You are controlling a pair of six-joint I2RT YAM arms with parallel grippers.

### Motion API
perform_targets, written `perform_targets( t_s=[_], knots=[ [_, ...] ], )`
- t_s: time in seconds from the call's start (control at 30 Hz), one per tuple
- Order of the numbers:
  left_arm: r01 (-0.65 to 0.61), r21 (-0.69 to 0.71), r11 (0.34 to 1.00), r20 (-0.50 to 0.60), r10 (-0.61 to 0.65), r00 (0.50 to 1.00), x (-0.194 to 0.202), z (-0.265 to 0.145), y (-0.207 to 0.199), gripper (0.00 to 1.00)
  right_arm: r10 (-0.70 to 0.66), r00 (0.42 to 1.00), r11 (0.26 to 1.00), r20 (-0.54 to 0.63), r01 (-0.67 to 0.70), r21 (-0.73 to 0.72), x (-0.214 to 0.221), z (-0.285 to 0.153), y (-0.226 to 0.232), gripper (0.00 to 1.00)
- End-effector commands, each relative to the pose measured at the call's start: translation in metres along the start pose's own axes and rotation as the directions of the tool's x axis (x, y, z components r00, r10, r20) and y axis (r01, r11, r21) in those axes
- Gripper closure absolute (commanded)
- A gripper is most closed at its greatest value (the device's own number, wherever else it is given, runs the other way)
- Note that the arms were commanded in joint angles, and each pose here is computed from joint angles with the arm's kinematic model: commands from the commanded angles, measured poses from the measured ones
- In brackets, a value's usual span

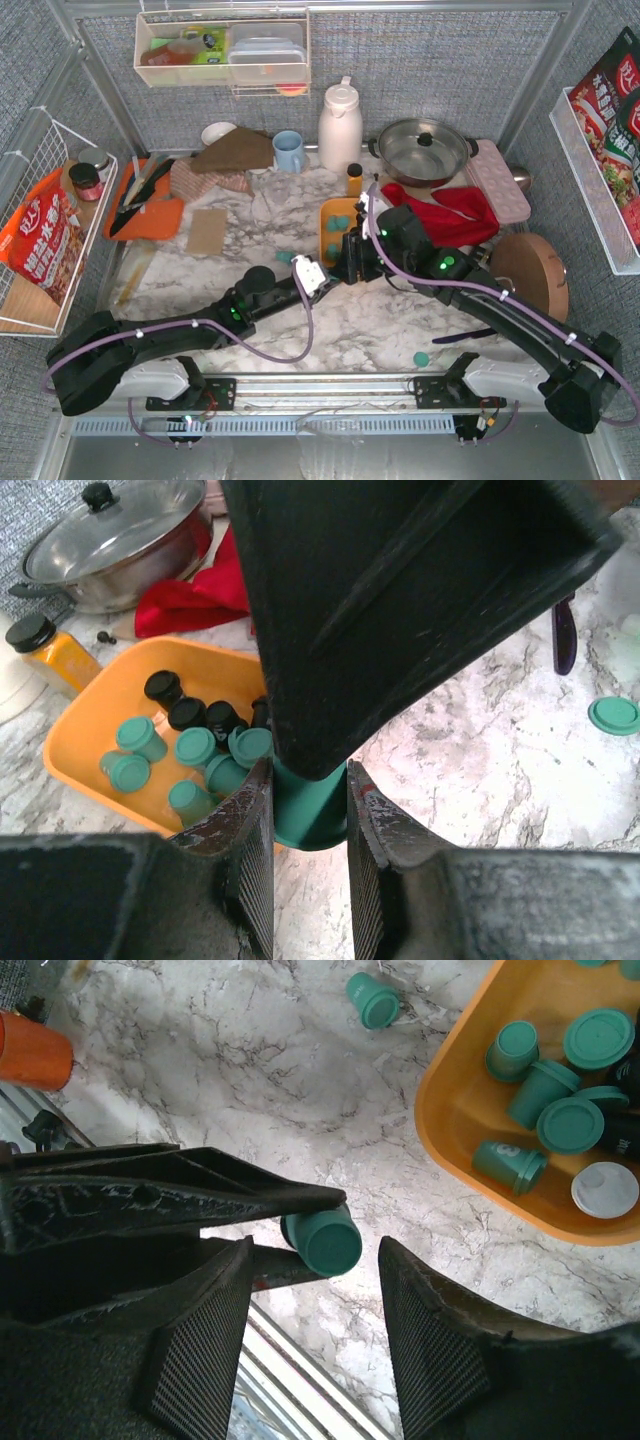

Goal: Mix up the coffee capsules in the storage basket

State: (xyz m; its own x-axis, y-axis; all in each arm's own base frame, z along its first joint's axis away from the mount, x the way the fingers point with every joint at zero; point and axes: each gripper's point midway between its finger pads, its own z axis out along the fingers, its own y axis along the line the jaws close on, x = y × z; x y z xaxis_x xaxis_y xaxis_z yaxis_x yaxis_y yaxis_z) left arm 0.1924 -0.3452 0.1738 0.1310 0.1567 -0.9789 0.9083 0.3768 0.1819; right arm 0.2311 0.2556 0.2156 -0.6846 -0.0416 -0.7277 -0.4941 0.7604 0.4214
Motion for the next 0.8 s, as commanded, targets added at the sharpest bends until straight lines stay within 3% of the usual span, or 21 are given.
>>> perform_targets(
  t_s=[0.0, 0.4, 0.5, 0.67, 0.7, 0.77],
  knots=[
    [-0.030, 0.003, 1.000, 0.079, 0.030, 0.996, -0.023, 0.003, -0.001, 0.78, 0.007, 1.000, 1.000, 0.022, -0.006, -0.019, -0.006, 0.002, 0.005, 0.44],
    [-0.042, -0.001, 0.999, 0.119, 0.041, 0.992, -0.038, 0.003, -0.003, 0.77, 0.035, 0.999, 0.999, -0.006, -0.035, -0.007, 0.009, 0.008, -0.001, 0.54],
    [-0.042, -0.002, 0.999, 0.114, 0.042, 0.993, -0.037, 0.004, -0.004, 0.74, 0.040, 0.999, 0.999, 0.000, -0.040, -0.009, 0.008, 0.008, -0.001, 0.66],
    [-0.033, -0.031, 0.999, 0.096, 0.036, 0.995, -0.033, 0.004, 0.001, 0.49, 0.051, 0.999, 0.999, 0.013, -0.051, 0.001, 0.006, 0.008, -0.002, 0.91],
    [-0.030, -0.035, 0.999, 0.091, 0.033, 0.995, -0.031, 0.004, 0.002, 0.40, 0.050, 0.999, 0.999, 0.016, -0.051, 0.010, 0.005, 0.008, -0.004, 0.93],
    [-0.027, -0.042, 0.999, 0.087, 0.030, 0.996, -0.030, 0.002, 0.003, 0.10, 0.046, 0.999, 0.998, 0.026, -0.047, 0.036, 0.004, 0.008, -0.008, 0.97]
  ],
)
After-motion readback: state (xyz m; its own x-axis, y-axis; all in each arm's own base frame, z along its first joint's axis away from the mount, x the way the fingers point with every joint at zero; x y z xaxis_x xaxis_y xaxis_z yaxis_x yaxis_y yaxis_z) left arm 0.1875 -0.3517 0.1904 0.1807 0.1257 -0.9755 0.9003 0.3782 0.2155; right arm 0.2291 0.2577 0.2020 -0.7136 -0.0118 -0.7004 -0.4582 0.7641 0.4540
